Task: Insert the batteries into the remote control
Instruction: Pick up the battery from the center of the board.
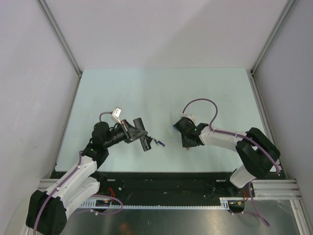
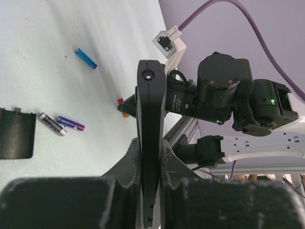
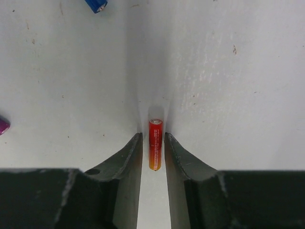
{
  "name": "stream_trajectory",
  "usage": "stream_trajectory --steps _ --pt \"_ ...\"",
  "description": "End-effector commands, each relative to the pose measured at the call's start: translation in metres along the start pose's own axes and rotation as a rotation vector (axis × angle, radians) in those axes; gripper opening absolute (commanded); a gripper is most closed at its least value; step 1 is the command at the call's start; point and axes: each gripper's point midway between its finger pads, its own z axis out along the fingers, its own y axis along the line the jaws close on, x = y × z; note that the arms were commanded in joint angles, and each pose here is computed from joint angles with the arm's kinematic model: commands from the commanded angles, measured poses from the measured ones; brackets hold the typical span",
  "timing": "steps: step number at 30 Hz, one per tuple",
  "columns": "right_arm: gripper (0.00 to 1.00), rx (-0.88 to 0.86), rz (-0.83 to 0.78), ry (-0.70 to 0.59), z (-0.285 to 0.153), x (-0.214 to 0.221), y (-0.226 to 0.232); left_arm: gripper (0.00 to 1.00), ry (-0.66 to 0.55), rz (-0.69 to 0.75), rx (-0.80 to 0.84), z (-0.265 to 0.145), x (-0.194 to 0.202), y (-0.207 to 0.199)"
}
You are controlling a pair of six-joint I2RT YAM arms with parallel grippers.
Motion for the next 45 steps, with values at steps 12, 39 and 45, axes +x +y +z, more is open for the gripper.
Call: stream_trajectory --steps 12,39,45 --pt "0.33 -0.032 -0.011 0.026 0.004 -0.013 0.005 0.00 -0.017 0.021 0.034 0.001 -0.004 -0.008" --pt "0.00 -0.031 0.002 0.018 0.000 -0.021 0.005 0.00 -0.022 0.015 0.041 0.000 -0.005 -0.012" --pt "0.00 -0.108 0.065 -0.137 -0.038 -0.056 0.014 0.00 -0.036 0.003 0.049 0.007 -0.017 -0.024"
